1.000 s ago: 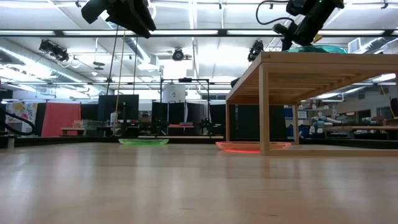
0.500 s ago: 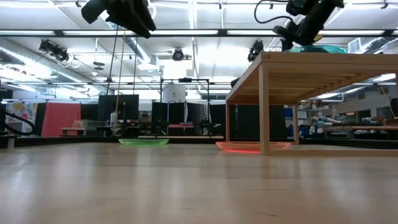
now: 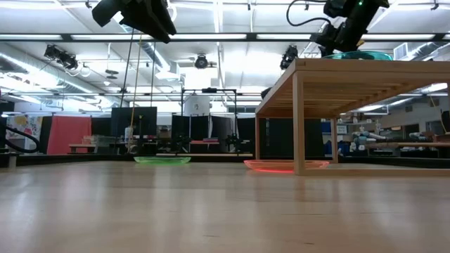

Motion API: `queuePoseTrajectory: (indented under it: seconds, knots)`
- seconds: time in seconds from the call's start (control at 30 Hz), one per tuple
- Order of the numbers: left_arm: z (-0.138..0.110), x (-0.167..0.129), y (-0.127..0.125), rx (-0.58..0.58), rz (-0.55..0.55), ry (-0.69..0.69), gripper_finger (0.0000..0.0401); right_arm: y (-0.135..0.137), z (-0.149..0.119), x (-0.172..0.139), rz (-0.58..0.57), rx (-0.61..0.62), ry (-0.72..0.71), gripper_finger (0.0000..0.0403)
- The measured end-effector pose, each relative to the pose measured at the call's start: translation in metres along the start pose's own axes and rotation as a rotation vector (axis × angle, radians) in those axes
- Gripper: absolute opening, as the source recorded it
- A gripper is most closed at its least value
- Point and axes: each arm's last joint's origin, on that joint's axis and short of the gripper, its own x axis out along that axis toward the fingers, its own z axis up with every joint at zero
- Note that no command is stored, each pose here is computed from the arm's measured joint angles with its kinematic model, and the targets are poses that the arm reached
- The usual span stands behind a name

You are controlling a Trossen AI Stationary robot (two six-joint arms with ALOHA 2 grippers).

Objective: Place and stack plates onto a shelf
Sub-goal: Stack the green plate on top of the black plate on the shelf

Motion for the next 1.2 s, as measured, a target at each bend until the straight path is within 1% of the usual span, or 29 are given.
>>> queuePoseTrajectory:
  seconds: [0.1,0.23,0.33,0.53,0.6,0.83,0.93,1.03,1.2]
  knots:
    - [0.000,0.000,0.000,0.000,-0.017,-0.005,0.0165,0.000,0.000,0.000,0.000,-0.041,0.000,0.0215]
    - [0.001,0.000,-0.002,-0.001,-0.074,-0.025,0.0165,0.000,0.000,0.000,0.000,-0.086,0.000,0.0215]
    - [0.001,0.000,-0.003,-0.001,-0.111,-0.037,0.0165,0.000,0.000,0.000,0.000,-0.091,0.000,0.0215]
    - [0.001,0.000,-0.003,-0.026,-0.120,-0.039,0.0165,0.000,0.000,0.000,0.001,-0.089,0.000,0.0215]
    - [0.001,0.000,-0.004,-0.027,-0.144,-0.046,0.0165,0.000,0.000,0.000,0.001,-0.089,0.000,0.0215]
    - [0.003,-0.002,-0.010,-0.028,-0.342,-0.109,0.0165,0.000,0.000,0.000,0.003,-0.088,0.001,0.0215]
    - [0.003,-0.003,-0.012,-0.060,-0.415,-0.119,0.0165,0.000,0.000,0.000,0.003,-0.088,0.002,0.0215]
    - [0.002,-0.004,-0.014,-0.110,-0.494,-0.103,0.0165,0.000,0.000,0.000,0.003,-0.088,0.002,0.0215]
    - [-0.005,-0.006,-0.019,-0.154,-0.631,-0.037,0.0165,0.000,0.000,0.000,0.003,-0.088,0.002,0.0215]
